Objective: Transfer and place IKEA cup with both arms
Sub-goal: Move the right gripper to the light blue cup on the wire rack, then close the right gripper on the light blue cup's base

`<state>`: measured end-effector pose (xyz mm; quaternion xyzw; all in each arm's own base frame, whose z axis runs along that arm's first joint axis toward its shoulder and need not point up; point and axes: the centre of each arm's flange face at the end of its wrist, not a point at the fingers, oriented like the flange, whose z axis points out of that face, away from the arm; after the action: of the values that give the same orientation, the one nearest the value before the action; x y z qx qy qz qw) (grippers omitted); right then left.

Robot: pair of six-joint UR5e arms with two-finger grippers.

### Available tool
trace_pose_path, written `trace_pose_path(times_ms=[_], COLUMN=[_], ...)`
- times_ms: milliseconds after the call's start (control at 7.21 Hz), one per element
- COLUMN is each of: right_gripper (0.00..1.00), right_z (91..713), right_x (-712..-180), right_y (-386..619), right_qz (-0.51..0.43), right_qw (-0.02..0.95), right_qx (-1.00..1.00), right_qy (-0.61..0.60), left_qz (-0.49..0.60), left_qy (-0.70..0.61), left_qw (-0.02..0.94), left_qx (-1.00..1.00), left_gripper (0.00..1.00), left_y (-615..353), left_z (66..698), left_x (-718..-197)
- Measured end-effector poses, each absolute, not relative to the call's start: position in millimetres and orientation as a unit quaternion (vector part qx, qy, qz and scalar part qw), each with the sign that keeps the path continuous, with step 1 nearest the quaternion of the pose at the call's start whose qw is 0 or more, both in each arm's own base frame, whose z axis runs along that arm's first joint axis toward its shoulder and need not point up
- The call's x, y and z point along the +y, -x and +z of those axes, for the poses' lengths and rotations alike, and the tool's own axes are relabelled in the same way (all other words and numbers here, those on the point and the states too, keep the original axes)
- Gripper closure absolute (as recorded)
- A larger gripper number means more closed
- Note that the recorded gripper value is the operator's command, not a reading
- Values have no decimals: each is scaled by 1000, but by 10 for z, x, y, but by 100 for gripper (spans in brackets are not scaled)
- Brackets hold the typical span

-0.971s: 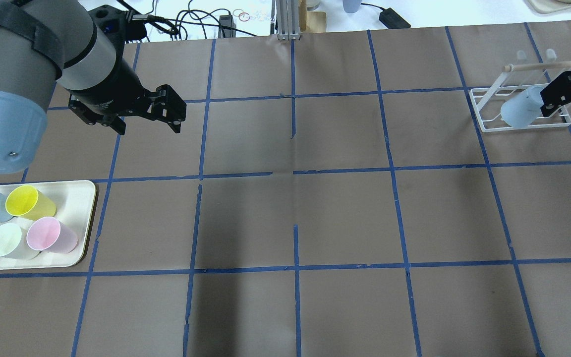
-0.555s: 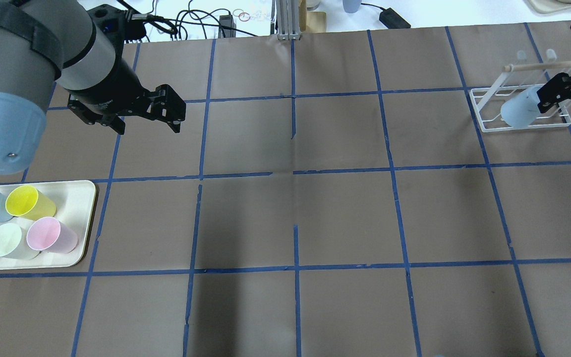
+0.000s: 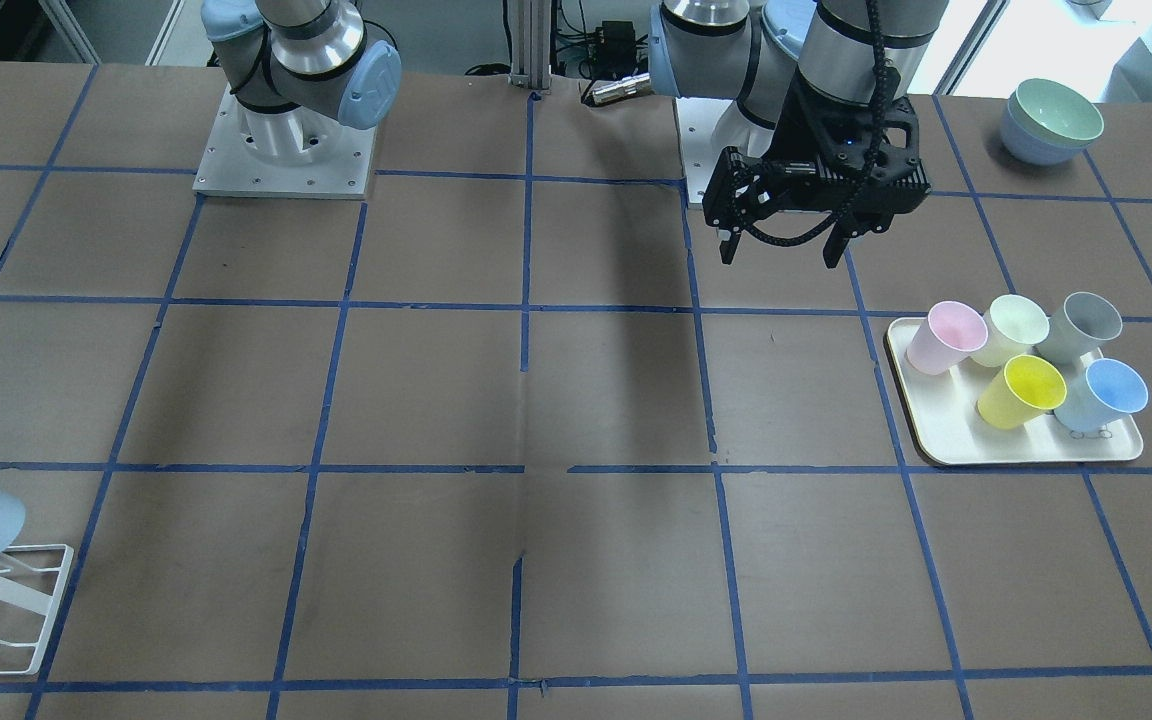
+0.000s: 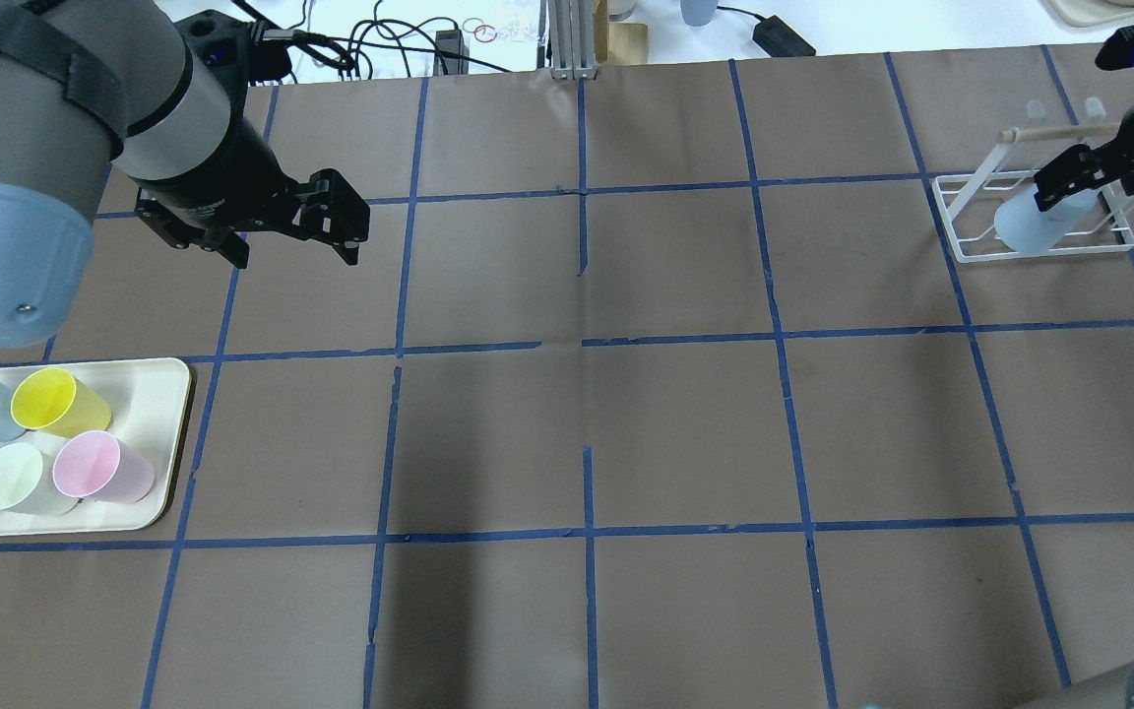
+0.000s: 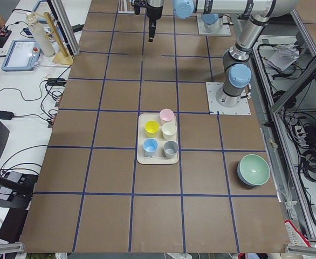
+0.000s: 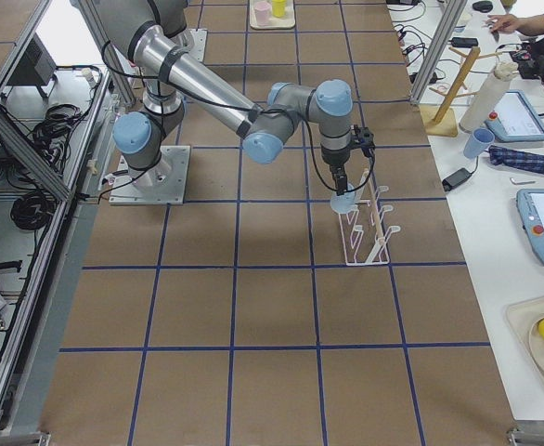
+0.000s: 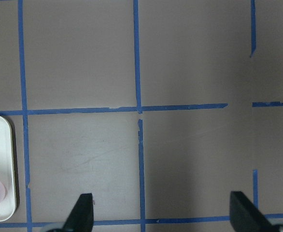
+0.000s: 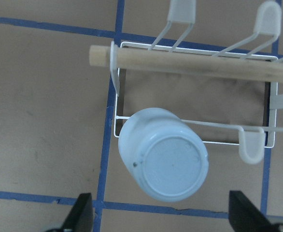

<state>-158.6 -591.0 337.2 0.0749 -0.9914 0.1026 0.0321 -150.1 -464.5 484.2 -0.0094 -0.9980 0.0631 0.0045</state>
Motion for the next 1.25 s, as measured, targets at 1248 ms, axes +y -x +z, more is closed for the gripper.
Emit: trace_pose_path(times_ms=[1248], right_gripper=[27], right_z=[2949], right_x=[-6095], right_y=[1672], right_qz=[106], right_qw=[30], right_qx=[-989], right_qy=[-104], left_qz=[64], left_qy=[9], left_qw=[4], left_qx=[-998], left_gripper=[0], left_y=[1500], left_z=[4858], left_x=[-4630])
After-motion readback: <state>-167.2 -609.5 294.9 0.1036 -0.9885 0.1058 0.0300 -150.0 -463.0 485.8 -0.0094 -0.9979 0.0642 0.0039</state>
